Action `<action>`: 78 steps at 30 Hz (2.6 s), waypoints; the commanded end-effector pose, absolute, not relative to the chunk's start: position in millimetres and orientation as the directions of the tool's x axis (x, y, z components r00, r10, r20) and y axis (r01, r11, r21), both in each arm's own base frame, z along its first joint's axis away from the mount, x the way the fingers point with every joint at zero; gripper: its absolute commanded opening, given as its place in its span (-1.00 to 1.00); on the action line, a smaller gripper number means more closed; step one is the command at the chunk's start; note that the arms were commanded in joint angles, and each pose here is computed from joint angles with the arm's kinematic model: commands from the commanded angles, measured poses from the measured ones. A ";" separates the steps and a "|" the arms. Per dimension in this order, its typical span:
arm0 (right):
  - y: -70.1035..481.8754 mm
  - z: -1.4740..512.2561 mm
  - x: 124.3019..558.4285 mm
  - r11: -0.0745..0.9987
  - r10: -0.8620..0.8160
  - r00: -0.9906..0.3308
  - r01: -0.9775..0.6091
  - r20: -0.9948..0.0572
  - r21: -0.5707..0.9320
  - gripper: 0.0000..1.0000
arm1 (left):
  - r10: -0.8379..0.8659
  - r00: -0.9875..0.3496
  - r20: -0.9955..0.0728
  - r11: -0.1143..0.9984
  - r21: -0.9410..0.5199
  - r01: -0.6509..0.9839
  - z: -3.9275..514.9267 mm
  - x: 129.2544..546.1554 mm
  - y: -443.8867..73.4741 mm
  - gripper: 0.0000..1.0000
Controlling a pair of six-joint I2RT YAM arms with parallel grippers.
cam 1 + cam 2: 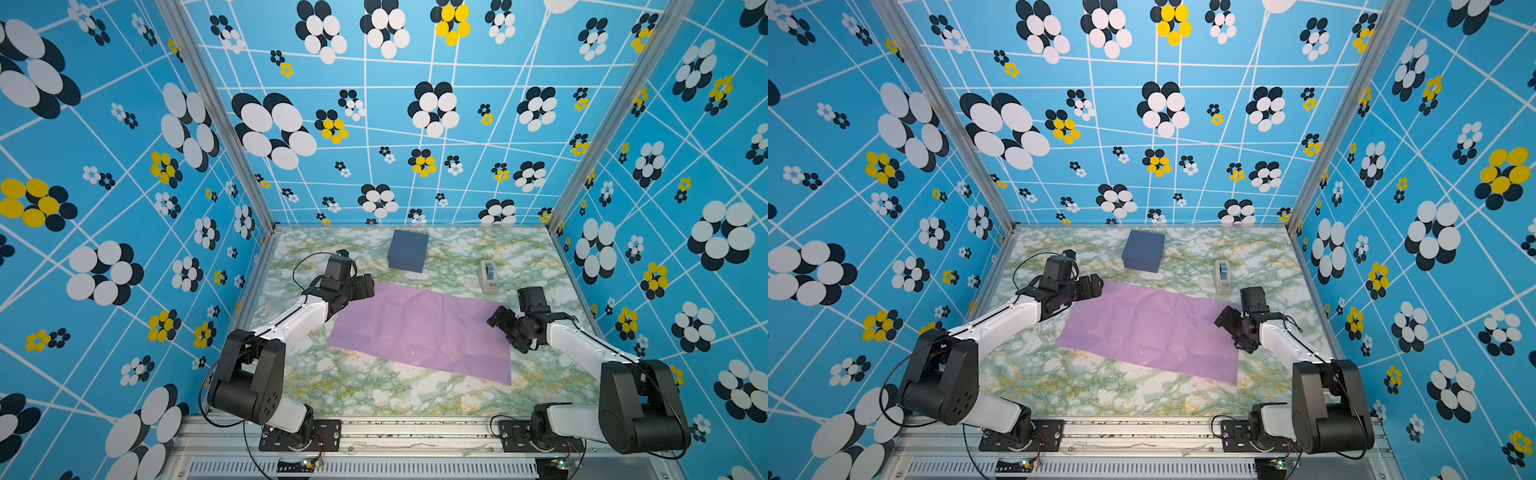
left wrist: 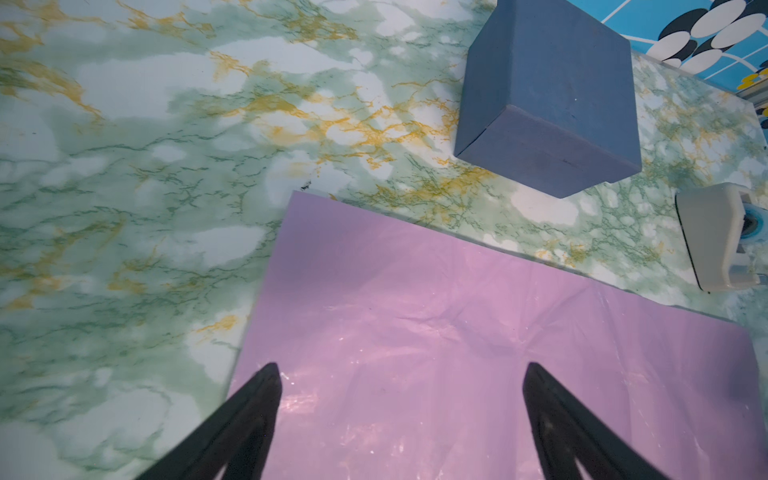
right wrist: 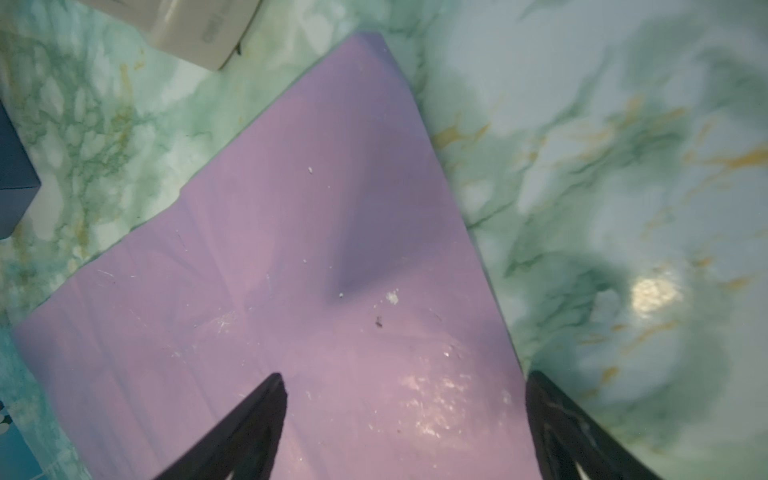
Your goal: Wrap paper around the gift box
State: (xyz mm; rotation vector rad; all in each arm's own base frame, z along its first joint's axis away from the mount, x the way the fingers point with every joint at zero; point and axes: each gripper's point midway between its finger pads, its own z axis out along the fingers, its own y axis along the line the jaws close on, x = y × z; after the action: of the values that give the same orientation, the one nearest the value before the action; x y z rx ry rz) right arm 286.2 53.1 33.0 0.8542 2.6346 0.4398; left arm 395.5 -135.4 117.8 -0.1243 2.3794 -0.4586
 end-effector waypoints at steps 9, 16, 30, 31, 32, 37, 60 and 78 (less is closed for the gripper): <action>58.2 92.7 290.8 0.864 0.492 -0.816 0.414 -0.304 0.287 0.65 | -0.204 -0.755 -0.624 0.898 -0.426 0.110 144.5 452.0 -144.0 0.78; 153.2 148.5 327.6 0.841 0.380 -0.821 0.115 -0.427 0.528 0.29 | -0.152 -0.757 -0.635 0.872 -0.447 0.201 154.7 504.4 -163.7 0.72; 339.1 117.0 397.4 0.626 0.312 -0.867 -0.121 -0.389 0.771 -0.25 | -0.170 -0.718 -0.675 0.828 -0.492 0.267 141.9 578.4 -189.3 0.73; 342.8 110.4 401.3 0.617 0.321 -0.869 -0.110 -0.376 0.779 -0.29 | -0.173 -0.714 -0.679 0.823 -0.498 0.274 139.2 583.5 -191.3 0.73; 345.4 103.8 404.6 0.611 0.327 -0.870 -0.103 -0.368 0.785 -0.32 | -0.177 -0.710 -0.682 0.818 -0.503 0.279 138.1 587.3 -193.3 0.73; 351.3 75.7 413.5 0.589 0.366 -0.877 -0.041 -0.312 0.807 -0.49 | -0.236 -0.693 -0.681 0.765 -0.570 0.300 129.8 607.6 -207.5 0.73; 314.1 -20.5 389.0 0.664 0.437 -0.892 0.232 -0.118 0.710 -0.75 | -0.339 -0.641 -0.689 0.673 -0.653 0.346 90.1 666.3 -257.7 0.80; 303.9 -17.7 388.7 0.679 0.426 -0.895 0.218 -0.133 0.701 -0.75 | -0.193 -0.666 -0.721 0.441 -0.670 0.598 121.4 627.7 -299.8 0.46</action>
State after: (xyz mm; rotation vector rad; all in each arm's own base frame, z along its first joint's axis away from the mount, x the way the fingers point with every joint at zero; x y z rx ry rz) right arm 408.9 325.5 22.8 0.4520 2.4693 1.1724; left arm 645.9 -289.0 96.8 0.2103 1.9725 -1.2645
